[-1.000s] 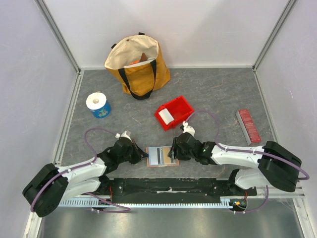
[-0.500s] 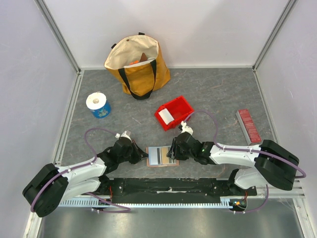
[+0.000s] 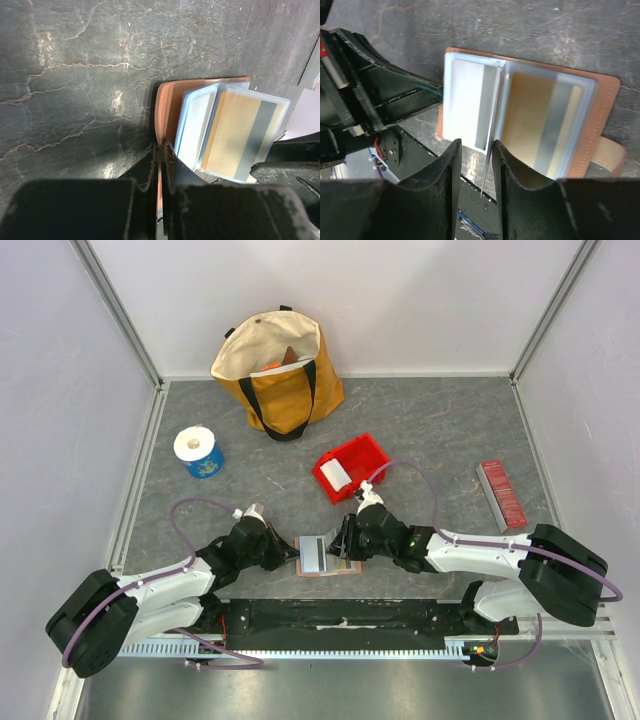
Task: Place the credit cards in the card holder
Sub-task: Close the card holder at the center of the board.
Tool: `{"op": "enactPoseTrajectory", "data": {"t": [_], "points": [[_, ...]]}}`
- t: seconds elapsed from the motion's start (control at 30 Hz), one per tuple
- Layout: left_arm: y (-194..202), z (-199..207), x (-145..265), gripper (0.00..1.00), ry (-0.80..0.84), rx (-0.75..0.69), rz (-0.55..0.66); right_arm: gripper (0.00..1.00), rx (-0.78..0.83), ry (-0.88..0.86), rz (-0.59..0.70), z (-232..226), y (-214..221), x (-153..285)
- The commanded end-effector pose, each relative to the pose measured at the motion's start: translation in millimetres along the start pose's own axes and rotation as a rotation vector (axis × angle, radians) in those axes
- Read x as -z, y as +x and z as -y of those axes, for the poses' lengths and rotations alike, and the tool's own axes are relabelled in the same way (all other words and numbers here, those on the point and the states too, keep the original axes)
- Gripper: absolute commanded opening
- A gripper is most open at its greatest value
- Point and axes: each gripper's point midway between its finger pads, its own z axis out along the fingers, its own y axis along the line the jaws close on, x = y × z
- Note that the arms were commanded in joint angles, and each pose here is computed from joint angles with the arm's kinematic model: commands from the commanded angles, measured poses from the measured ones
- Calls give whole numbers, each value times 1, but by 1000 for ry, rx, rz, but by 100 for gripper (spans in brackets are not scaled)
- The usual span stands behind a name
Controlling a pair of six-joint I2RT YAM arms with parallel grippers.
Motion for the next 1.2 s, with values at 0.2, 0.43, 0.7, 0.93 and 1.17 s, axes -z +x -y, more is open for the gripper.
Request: {"op": "enactPoseTrajectory", "data": {"t": [0.2, 0.43, 0.7, 0.93, 1.17], "points": [[-2, 2, -1, 2, -5, -21, 5, 42, -4, -158, -52, -41, 4, -10], [-2, 1, -1, 2, -5, -19, 5, 49, 13, -172, -90, -47, 9, -20], [-2, 1, -1, 2, -8, -21, 4, 60, 63, -220, -86, -63, 6, -13], [-2, 2, -1, 2, -6, -21, 3, 62, 42, 62, 95, -6, -24, 5], [-1, 3, -1, 2, -2, -24, -1, 63, -10, 207, 121, 38, -19, 17]]}}
